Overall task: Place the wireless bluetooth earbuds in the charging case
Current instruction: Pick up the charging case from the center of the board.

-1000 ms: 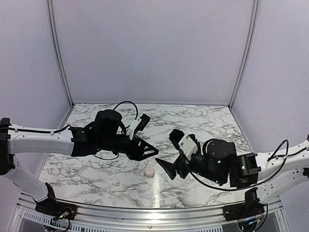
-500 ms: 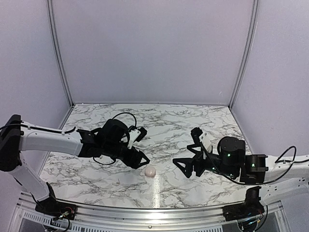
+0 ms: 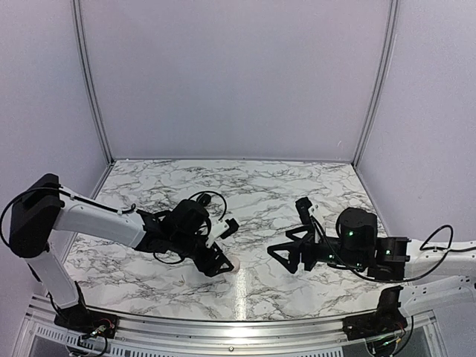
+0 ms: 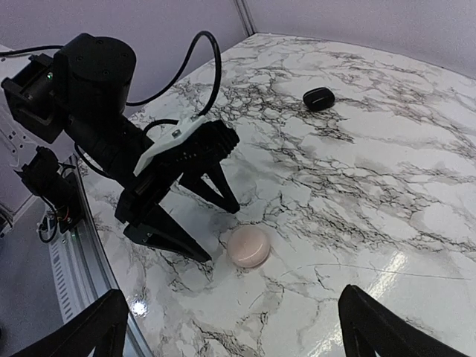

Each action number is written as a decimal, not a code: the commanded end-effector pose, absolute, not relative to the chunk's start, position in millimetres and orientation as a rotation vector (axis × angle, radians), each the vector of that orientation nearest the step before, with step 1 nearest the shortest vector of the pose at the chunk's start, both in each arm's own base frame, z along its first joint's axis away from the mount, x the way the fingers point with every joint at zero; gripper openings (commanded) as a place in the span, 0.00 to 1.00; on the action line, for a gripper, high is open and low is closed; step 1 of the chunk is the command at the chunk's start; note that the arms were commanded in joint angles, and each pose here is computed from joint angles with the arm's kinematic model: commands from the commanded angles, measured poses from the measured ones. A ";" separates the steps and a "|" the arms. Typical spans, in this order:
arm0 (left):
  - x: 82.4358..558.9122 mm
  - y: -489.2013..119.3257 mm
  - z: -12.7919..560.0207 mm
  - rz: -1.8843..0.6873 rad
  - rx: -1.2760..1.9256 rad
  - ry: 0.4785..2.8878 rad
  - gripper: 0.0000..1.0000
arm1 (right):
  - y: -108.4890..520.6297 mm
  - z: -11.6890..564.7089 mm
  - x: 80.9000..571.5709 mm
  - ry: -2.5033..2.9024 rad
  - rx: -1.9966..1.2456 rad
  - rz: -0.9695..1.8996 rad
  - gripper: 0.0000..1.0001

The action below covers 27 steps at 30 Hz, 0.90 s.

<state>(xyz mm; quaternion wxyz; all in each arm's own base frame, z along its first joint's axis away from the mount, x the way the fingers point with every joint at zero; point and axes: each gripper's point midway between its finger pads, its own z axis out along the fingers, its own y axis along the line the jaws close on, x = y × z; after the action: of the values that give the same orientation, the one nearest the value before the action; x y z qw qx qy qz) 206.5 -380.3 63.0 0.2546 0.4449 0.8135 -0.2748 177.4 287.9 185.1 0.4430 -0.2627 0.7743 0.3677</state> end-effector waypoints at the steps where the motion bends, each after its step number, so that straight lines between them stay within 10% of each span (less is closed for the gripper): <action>1: 209.5 -388.8 49.6 -0.723 1.282 2.160 0.74 | 284.1 195.7 187.6 1.921 -0.590 0.942 0.99; 27: 211.3 -390.2 13.4 -0.507 1.397 2.099 0.47 | 265.0 177.0 212.1 2.062 -0.592 1.024 0.98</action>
<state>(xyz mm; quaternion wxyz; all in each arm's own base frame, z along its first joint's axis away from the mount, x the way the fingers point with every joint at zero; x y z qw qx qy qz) 219.4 -397.2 22.6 0.2816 0.4905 0.7961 -0.2153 213.2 257.5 161.3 0.3763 -0.2165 0.8175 0.3786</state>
